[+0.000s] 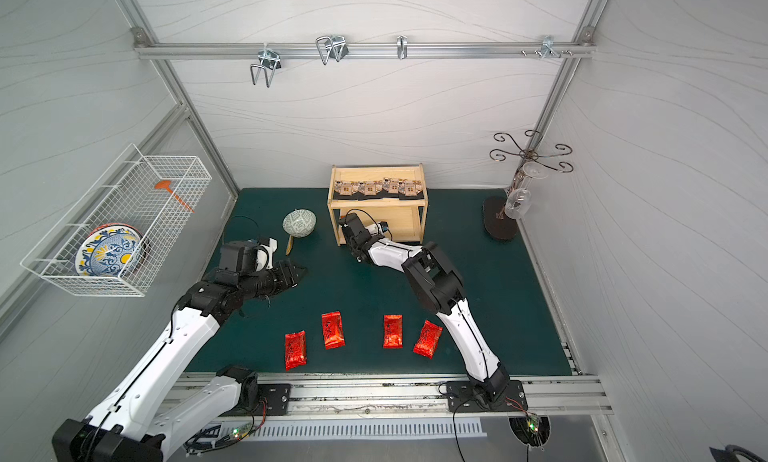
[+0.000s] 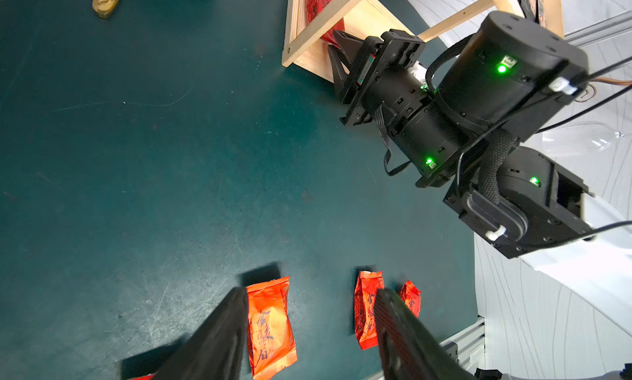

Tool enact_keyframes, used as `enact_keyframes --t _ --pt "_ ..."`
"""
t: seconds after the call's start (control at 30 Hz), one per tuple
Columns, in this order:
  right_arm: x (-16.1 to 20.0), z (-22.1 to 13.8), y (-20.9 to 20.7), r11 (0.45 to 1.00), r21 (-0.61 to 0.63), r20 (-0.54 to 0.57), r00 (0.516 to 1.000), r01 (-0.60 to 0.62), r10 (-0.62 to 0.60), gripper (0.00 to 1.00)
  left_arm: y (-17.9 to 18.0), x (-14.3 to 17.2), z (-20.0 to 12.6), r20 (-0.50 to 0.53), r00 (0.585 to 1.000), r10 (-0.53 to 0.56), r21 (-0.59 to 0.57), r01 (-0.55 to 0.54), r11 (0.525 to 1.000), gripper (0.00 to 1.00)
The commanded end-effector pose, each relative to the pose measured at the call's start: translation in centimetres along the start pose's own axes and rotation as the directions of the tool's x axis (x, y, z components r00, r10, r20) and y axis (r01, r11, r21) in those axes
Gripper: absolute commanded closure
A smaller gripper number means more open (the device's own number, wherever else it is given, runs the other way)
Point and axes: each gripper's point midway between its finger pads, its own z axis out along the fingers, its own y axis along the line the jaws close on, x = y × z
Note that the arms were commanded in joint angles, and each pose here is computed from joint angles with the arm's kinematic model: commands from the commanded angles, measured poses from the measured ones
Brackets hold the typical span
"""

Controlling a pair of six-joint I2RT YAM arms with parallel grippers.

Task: Place the tea bags on the shelf by color
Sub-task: Place the tea bag on the shelf, then move the tea bag to the center of the board.

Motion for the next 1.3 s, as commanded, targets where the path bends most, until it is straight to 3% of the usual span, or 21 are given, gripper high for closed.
enact_keyframes --t 0.0,0.37,0.6,0.7,0.83,0.9,1.0,1.13,1.27 --pt "0.9 0.5 -1.1 1.000 0.006 -0.028 0.999 0.025 -0.025 0.80 -0.2 -0.2 -0.2 0.013 1.000 0.019 0.011 -0.019 1.000 0.36" --pt "1.5 0.2 -1.7 0.999 0.016 -0.057 0.998 0.042 -0.041 0.78 -0.1 -0.3 -0.3 0.016 1.000 0.020 0.008 -0.020 1.000 0.37" --pt "1.9 -1.2 -1.3 0.995 -0.014 -0.116 0.988 0.098 -0.099 0.59 -0.1 -0.4 -0.5 0.022 0.999 0.024 0.000 -0.024 1.000 0.38" --pt "2.6 -3.1 -0.3 0.977 -0.057 -0.169 0.963 0.204 -0.211 0.49 -0.1 -0.6 -0.8 0.033 0.999 0.031 -0.004 -0.031 1.000 0.38" --pt "3.4 -6.3 -1.4 0.947 -0.105 -0.255 0.912 0.305 -0.322 0.45 -0.3 -0.8 -1.2 0.041 0.998 0.044 -0.013 -0.043 0.999 0.39" --pt "3.9 -8.1 -2.5 0.910 -0.134 -0.311 0.856 0.391 -0.414 0.45 -0.1 -0.7 -1.1 0.030 0.999 0.040 -0.020 -0.040 0.999 0.39" --pt "5.2 -11.9 -2.7 0.792 -0.253 -0.358 0.707 0.555 -0.610 0.45 0.7 0.3 -0.6 -0.019 1.000 0.016 -0.049 -0.017 0.999 0.40" --pt "7.1 -17.8 -4.1 0.522 -0.336 -0.311 0.430 0.784 -0.847 0.46 2.3 2.1 0.5 -0.081 0.996 -0.033 -0.088 0.026 0.996 0.39" --pt "8.5 -21.3 -7.8 0.219 -0.352 -0.323 0.102 0.910 -0.941 0.46 3.2 4.2 1.9 -0.170 0.979 -0.112 -0.097 0.096 0.991 0.39"
